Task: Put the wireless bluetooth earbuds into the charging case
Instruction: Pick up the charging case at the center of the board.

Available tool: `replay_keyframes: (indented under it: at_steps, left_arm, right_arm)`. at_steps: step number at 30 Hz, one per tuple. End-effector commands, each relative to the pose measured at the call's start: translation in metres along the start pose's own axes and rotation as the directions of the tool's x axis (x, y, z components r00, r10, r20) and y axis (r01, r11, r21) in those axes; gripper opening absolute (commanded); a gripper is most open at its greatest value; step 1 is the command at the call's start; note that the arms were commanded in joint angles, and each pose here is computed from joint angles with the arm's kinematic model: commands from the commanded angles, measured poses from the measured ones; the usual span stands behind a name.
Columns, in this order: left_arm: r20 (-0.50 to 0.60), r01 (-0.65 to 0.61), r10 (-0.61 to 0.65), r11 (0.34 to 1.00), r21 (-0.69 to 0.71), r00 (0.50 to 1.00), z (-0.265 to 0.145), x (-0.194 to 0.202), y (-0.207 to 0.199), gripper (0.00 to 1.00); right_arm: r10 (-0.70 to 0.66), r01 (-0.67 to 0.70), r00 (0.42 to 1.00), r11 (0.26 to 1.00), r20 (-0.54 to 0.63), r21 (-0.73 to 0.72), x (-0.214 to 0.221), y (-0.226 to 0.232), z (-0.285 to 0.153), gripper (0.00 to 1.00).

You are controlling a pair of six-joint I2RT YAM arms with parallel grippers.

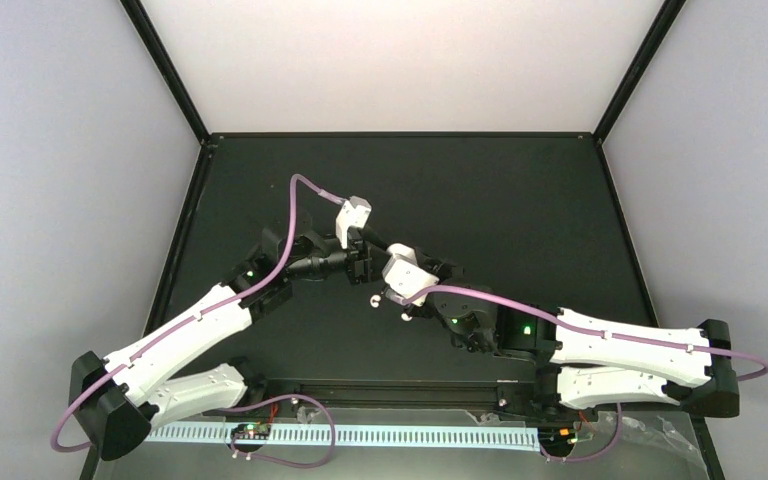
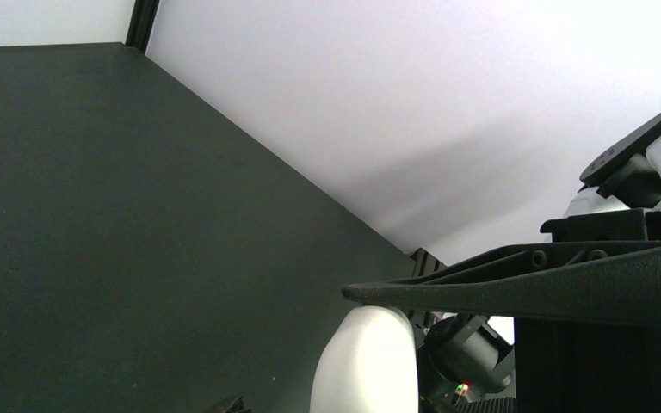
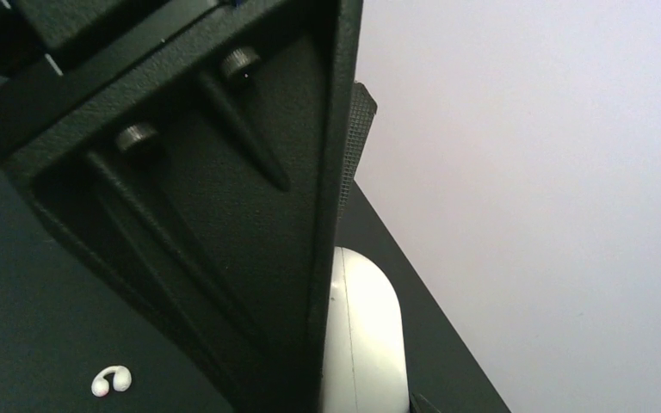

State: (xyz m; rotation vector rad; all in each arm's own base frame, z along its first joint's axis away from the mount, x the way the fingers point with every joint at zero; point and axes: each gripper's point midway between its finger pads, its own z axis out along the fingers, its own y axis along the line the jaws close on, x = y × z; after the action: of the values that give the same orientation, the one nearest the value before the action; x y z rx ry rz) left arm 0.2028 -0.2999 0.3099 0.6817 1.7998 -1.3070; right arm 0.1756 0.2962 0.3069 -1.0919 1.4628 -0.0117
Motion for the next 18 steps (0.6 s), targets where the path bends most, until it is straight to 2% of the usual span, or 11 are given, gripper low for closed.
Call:
replay_keyframes:
  at_steps: [1,5,10,18]
  left_arm:
    - [0.011,-0.021,0.021,0.999,0.035,1.000,0.0023,-0.0090,-0.0116,0.52]
    - [0.011,-0.019,0.018,0.999,0.043,1.000,0.0036,-0.0087,-0.0132,0.47]
    - [0.004,-0.015,0.015,0.999,0.052,1.000,0.0053,-0.0065,-0.0150,0.35]
    - [0.010,-0.021,0.021,0.998,0.064,1.000,0.0052,-0.0073,-0.0193,0.26]
  right_arm:
    - [0.054,-0.055,0.997,0.998,0.055,0.010,-0.0202,-0.0080,-0.0040,0.32]
    - [0.053,-0.053,0.997,0.999,0.056,0.009,-0.0203,-0.0077,-0.0038,0.33]
    - [0.058,-0.059,0.997,0.998,0.057,0.010,-0.0207,-0.0079,-0.0040,0.33]
    - [0.058,-0.058,0.997,0.998,0.056,0.010,-0.0210,-0.0073,-0.0038,0.34]
